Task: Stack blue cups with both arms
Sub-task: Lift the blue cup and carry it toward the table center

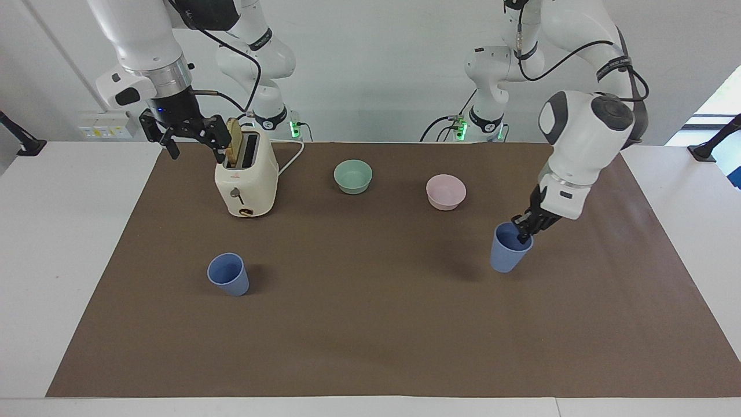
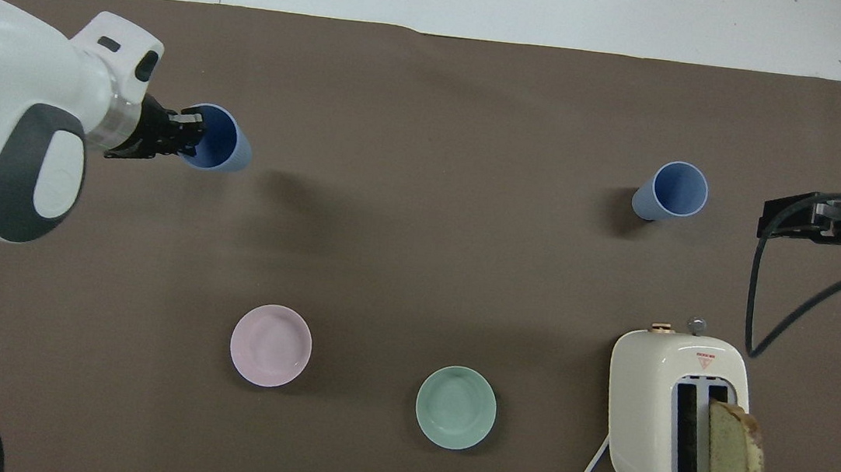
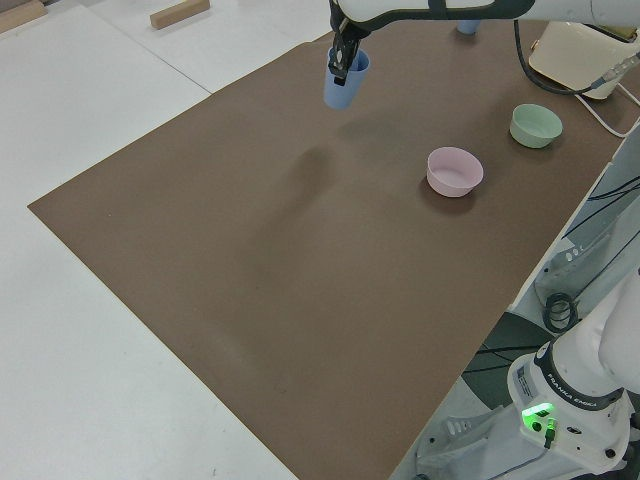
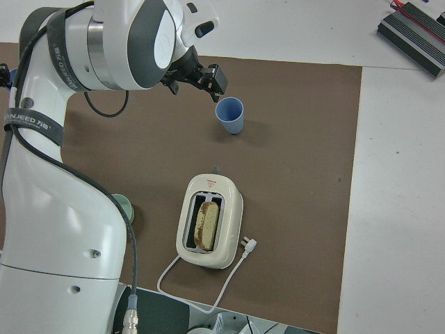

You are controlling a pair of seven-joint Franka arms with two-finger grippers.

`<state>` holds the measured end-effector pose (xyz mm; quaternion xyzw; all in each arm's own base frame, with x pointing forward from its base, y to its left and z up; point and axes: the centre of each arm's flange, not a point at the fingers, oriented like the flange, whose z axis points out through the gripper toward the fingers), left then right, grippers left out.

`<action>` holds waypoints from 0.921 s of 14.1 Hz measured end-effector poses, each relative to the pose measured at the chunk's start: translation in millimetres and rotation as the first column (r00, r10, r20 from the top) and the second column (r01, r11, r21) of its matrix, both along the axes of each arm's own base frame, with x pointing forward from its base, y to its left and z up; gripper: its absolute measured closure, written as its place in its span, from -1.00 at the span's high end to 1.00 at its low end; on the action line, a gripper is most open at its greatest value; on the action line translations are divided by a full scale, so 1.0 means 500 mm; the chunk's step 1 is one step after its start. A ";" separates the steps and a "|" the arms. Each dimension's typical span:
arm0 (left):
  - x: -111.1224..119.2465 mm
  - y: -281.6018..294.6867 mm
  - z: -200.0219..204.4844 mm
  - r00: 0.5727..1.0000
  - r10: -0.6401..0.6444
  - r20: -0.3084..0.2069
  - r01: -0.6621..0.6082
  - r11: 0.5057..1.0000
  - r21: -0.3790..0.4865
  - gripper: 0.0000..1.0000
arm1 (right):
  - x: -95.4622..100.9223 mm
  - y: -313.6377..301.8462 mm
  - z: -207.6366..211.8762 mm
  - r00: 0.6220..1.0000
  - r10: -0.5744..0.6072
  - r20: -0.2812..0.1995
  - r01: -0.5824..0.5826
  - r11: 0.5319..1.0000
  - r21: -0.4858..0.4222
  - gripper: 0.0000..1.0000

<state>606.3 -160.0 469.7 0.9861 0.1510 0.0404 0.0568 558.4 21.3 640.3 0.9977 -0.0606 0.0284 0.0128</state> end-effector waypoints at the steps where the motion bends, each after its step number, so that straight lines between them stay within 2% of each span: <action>1: -0.015 -0.054 0.000 1.000 0.016 -0.004 -0.016 1.000 -0.006 -0.92 | 0.000 0.000 0.000 1.000 0.000 0.000 0.000 1.000 0.000 1.00; 3: -0.048 -0.159 -0.005 0.999 0.040 -0.008 -0.040 0.999 -0.018 -0.92 | 0.000 0.000 0.000 1.000 0.000 0.001 0.000 1.000 0.000 1.00; 6: -0.079 -0.265 -0.044 0.999 0.033 -0.018 -0.034 0.999 -0.028 -0.92 | 0.007 -0.001 0.005 0.999 0.013 0.030 -0.013 1.000 0.000 1.00; 9: -0.092 -0.323 -0.091 0.999 0.023 -0.023 -0.024 0.999 -0.035 -0.92 | 0.013 -0.003 0.000 0.999 0.016 0.033 -0.016 1.000 0.000 1.00; 13: -0.114 -0.373 -0.120 0.999 -0.006 -0.033 0.004 0.999 -0.033 -0.92 | 0.038 -0.008 -0.040 1.000 0.014 0.006 -0.014 1.000 0.003 1.00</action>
